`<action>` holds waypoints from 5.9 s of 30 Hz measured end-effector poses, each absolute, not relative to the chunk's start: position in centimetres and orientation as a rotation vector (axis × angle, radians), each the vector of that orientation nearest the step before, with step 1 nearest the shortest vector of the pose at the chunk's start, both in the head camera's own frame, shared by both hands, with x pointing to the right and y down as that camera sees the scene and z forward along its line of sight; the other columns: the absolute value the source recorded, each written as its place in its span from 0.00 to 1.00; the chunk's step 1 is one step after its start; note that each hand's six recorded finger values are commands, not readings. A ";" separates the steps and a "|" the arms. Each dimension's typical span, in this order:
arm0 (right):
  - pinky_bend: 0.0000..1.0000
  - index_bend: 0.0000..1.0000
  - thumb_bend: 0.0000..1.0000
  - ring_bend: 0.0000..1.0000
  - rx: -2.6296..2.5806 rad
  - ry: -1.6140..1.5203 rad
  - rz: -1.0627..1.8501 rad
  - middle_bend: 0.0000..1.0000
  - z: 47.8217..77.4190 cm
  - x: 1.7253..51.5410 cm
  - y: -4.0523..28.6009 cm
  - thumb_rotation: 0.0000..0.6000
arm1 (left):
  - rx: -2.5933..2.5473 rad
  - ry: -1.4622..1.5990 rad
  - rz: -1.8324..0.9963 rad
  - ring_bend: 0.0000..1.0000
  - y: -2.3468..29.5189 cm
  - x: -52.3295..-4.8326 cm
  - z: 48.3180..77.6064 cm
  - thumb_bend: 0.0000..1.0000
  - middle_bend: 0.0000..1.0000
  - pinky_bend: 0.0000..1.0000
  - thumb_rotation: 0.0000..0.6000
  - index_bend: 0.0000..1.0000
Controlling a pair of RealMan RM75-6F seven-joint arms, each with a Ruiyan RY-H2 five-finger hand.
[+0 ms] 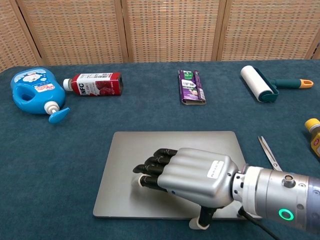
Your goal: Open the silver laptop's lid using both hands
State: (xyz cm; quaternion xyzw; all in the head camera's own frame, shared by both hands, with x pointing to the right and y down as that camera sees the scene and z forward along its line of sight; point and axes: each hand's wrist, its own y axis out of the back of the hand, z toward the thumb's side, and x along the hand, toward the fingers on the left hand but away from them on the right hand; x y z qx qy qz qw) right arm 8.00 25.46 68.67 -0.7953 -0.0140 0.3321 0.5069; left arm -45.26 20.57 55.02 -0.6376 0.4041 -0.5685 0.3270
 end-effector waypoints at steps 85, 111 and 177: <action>0.00 0.16 0.69 0.03 -1.732 -0.511 0.877 0.15 64.2 11.6 12.0 1.00 | -2.065 0.270 -0.807 0.30 21.8 -20.2 73.2 1.00 0.20 0.34 1.00 0.40; 0.00 0.19 0.69 0.03 -1.633 -0.636 1.022 0.15 64.1 8.4 2.6 1.00 | -2.054 0.212 -0.799 0.30 22.7 -19.3 74.3 1.00 0.19 0.32 1.00 0.39; 0.00 0.00 0.00 0.00 -1.504 -0.953 1.242 0.00 56.1 37.7 16.1 1.00 | -1.746 1.088 -1.223 0.00 22.6 -45.9 57.5 0.00 0.00 0.00 1.00 0.00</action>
